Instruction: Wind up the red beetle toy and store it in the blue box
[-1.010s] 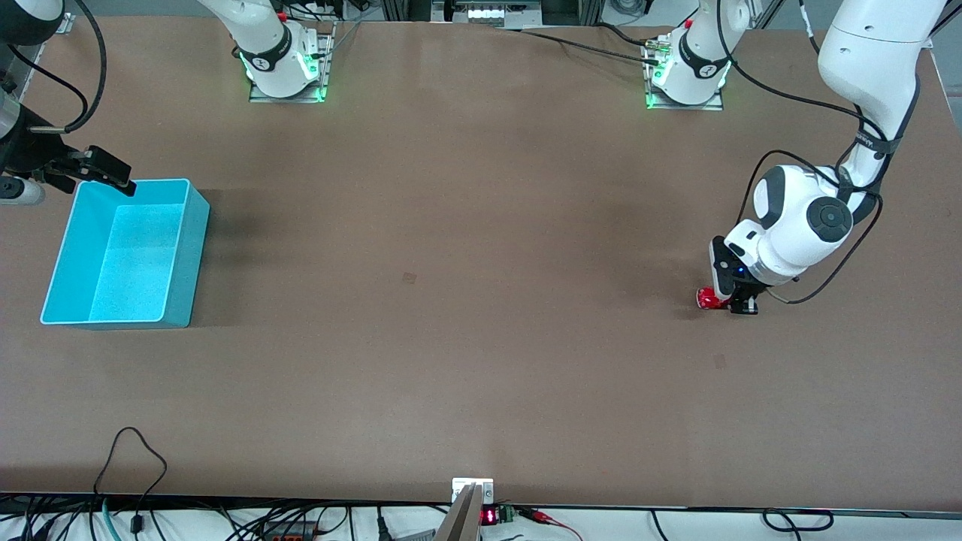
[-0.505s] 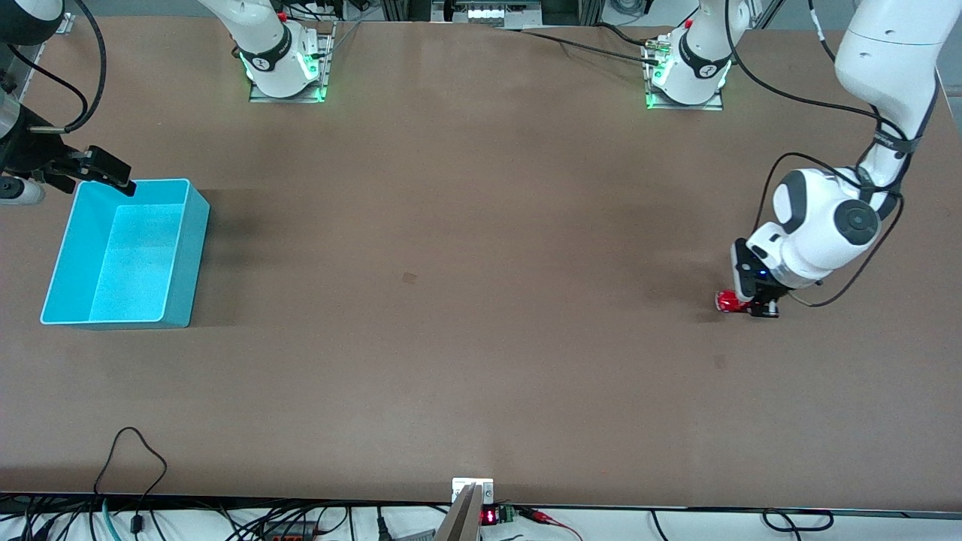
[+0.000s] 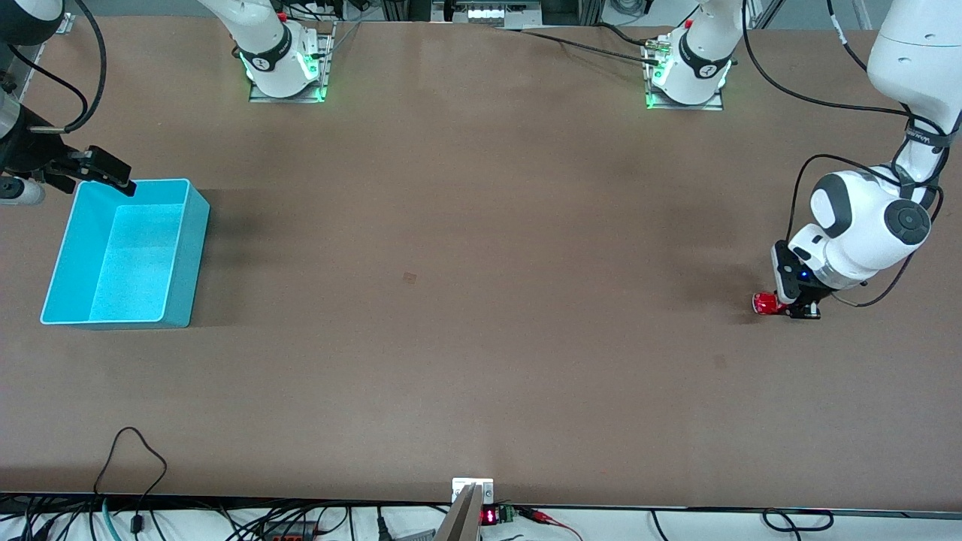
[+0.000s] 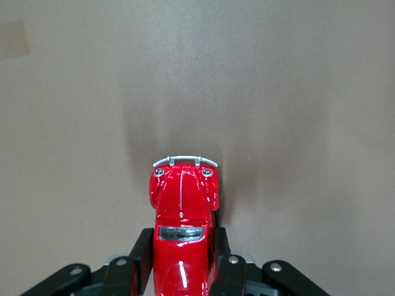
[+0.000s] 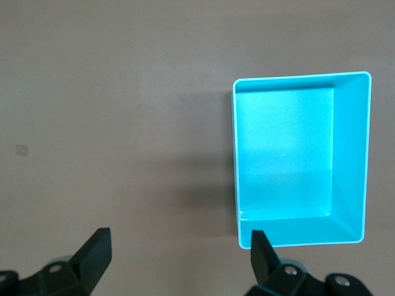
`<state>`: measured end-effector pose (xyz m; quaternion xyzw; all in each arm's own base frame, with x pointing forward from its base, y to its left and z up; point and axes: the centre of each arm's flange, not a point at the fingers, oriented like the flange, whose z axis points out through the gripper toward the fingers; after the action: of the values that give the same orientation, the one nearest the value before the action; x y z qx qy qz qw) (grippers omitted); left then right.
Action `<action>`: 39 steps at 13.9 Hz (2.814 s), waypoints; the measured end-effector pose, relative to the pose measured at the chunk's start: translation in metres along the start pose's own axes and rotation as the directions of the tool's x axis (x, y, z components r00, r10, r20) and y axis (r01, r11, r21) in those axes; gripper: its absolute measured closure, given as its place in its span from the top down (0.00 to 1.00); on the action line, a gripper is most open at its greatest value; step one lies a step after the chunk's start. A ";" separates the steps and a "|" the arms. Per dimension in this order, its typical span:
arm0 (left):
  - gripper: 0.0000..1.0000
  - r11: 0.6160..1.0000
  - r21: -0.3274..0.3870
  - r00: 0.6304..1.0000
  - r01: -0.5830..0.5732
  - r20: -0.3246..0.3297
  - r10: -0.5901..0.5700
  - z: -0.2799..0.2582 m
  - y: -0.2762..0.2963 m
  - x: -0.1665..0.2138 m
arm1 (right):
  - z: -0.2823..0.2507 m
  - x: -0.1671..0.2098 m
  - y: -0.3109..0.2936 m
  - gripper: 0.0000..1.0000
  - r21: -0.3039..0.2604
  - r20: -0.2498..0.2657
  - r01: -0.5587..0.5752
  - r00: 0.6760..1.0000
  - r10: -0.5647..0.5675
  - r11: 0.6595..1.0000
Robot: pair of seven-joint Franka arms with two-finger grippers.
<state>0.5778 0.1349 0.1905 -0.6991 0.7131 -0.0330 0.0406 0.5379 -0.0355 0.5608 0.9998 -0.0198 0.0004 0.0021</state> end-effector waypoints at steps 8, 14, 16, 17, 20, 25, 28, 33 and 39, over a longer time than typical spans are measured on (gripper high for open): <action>0.43 1.000 0.003 1.000 0.020 0.002 -0.020 0.000 0.001 -0.012 | 0.000 0.000 0.000 1.00 0.000 0.000 0.000 1.000 0.000 1.000; 0.57 1.000 0.000 1.000 0.024 0.002 -0.024 0.003 0.002 -0.016 | 0.000 0.000 0.000 1.00 0.000 0.000 0.000 1.000 0.000 1.000; 0.76 1.000 0.011 1.000 0.023 0.006 -0.023 -0.001 -0.002 -0.019 | 0.000 0.000 0.000 1.00 0.000 0.000 0.000 1.000 0.000 1.000; 0.87 1.000 0.020 1.000 0.021 0.007 -0.021 -0.005 -0.006 -0.019 | 0.000 0.000 0.000 1.00 0.000 0.000 0.000 1.000 0.000 1.000; 1.00 1.000 0.021 1.000 0.016 0.009 -0.017 -0.018 -0.013 -0.018 | 0.000 0.000 0.000 1.00 0.000 0.000 0.000 1.000 0.000 1.000; 1.00 0.995 -0.072 0.998 0.065 0.012 -0.064 -0.073 -0.023 -0.021 | 0.000 0.000 0.000 1.00 0.000 0.000 0.000 1.000 0.000 1.000; 1.00 0.980 -0.129 0.988 0.151 0.027 -0.149 -0.113 -0.027 -0.024 | 0.000 0.000 0.000 1.00 0.000 0.000 0.000 1.000 0.000 1.000; 1.00 0.941 -0.194 0.960 0.279 0.055 -0.273 -0.177 -0.042 -0.011 | 0.000 0.000 0.000 1.00 0.000 0.000 0.000 1.000 0.000 1.000; 1.00 0.816 -0.241 0.850 0.526 0.131 -0.510 -0.242 -0.058 0.040 | 0.000 0.000 0.000 1.00 0.000 0.000 0.000 1.000 0.000 1.000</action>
<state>0.6100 0.0919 0.4365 -0.8663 0.4921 0.0748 -0.0433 0.5379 -0.0355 0.5607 0.9998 -0.0198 0.0003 0.0021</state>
